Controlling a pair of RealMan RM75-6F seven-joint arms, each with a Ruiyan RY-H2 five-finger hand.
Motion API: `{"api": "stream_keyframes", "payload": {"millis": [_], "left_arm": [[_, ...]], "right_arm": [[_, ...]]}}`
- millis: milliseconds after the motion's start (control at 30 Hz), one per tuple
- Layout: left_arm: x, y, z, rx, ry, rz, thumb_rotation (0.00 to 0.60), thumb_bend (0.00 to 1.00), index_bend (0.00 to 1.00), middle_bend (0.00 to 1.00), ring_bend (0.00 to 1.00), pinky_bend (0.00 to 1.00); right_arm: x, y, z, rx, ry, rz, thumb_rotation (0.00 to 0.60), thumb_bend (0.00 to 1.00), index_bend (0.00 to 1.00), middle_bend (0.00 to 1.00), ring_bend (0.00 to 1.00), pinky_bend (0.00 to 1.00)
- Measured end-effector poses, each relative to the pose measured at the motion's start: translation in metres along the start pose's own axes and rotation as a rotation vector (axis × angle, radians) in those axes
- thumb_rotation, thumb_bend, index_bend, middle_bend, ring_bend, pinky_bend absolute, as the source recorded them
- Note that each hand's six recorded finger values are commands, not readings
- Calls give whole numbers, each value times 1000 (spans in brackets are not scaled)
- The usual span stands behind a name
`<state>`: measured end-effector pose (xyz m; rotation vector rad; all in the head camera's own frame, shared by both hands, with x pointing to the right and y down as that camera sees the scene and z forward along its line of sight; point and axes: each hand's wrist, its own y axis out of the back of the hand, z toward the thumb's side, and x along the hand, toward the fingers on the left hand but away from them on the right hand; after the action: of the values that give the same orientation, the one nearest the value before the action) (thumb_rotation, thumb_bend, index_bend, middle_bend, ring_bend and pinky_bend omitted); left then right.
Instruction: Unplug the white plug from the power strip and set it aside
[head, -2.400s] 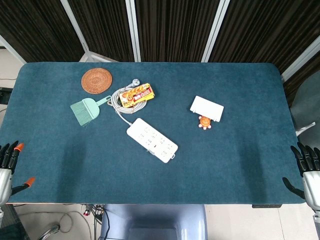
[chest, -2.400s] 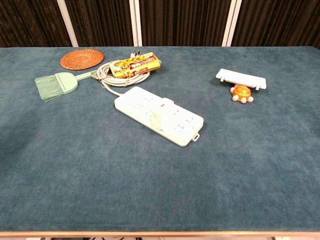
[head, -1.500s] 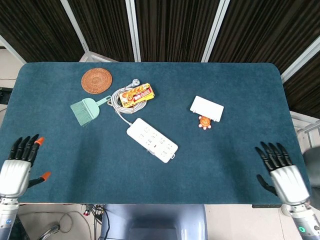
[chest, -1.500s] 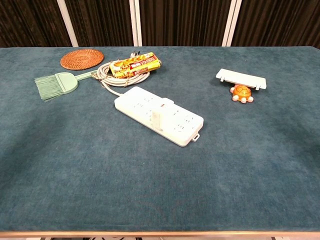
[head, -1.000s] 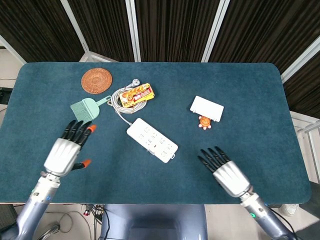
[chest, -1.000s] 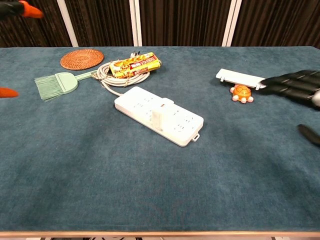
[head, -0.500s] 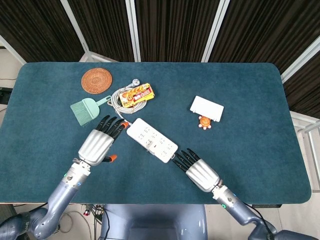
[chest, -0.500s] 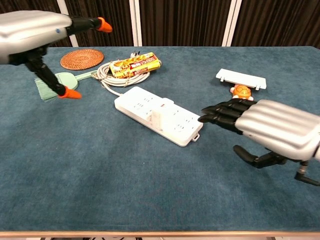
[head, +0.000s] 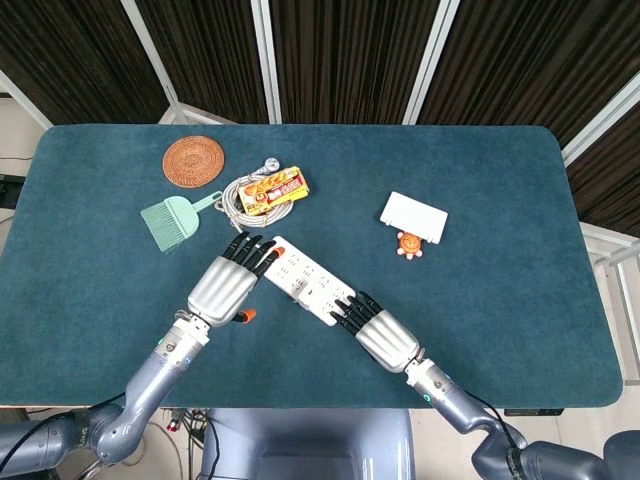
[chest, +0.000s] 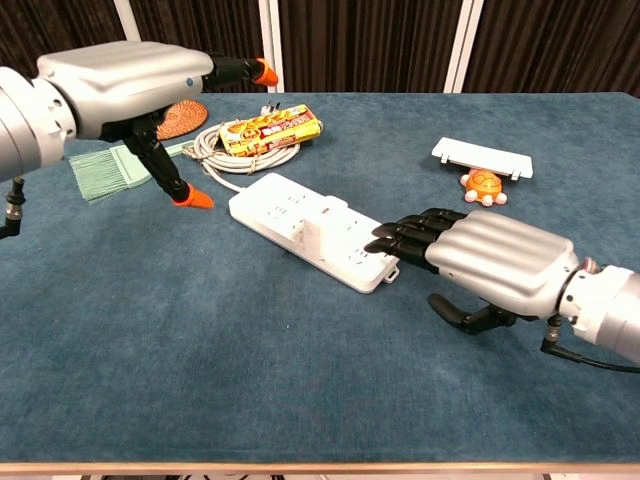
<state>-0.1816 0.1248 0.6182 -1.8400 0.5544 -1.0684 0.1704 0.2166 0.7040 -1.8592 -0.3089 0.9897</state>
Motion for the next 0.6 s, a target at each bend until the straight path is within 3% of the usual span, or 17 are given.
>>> {"api": "stream_keyframes", "payload": {"millis": [600], "left_arm": [[20, -18, 24, 25, -46, -37, 600, 15, 87, 86, 0, 0]], "right_arm": [[-17, -11, 11, -39, 15, 13, 600, 695, 88, 79, 87, 112]]}}
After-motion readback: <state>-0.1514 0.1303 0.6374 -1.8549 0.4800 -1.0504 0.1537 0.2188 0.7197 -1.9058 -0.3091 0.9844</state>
